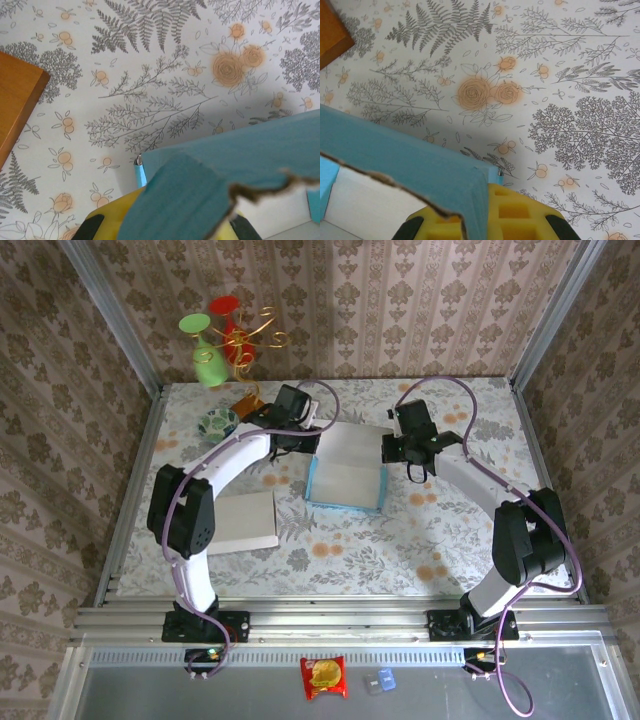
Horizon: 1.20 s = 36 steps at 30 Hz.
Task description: Fold the paper box
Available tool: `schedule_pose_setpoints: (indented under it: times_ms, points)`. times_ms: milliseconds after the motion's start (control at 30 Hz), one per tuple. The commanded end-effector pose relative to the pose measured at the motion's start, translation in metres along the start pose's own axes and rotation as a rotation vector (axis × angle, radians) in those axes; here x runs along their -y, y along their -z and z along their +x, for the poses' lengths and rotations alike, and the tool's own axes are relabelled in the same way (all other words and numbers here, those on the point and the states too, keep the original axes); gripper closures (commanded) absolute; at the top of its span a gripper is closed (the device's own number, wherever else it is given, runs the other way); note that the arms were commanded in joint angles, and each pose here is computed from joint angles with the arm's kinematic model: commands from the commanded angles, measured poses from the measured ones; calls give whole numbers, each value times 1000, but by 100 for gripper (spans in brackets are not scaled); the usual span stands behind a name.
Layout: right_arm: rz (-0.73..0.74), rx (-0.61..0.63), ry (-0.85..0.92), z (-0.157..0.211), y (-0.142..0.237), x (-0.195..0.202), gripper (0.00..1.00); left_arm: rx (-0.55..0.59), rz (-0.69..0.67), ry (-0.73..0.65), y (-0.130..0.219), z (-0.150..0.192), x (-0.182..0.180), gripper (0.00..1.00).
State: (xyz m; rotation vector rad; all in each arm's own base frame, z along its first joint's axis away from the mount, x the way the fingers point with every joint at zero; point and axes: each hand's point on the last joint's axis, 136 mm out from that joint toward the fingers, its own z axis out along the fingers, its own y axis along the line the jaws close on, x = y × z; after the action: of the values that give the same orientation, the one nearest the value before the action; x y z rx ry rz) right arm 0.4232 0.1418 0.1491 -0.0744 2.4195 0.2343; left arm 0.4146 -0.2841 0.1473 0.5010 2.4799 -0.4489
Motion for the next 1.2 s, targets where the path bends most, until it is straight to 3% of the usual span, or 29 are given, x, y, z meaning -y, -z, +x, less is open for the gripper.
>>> schedule_pose_setpoints:
  times_ms: [0,567,900,1167]
  points:
    - [-14,99,-50,-21,5,-8,100,74,48,11,-2,-14,14,100]
    - [-67,344,-126,-42,-2,-9,100,481,226,-102,-2,-42,33,100]
    - [-87,415,-94,-10,7,-7,100,570,304,-131,-2,-7,35,100]
    - [-20,375,-51,24,13,-5,99,616,345,-112,-7,25,31,100]
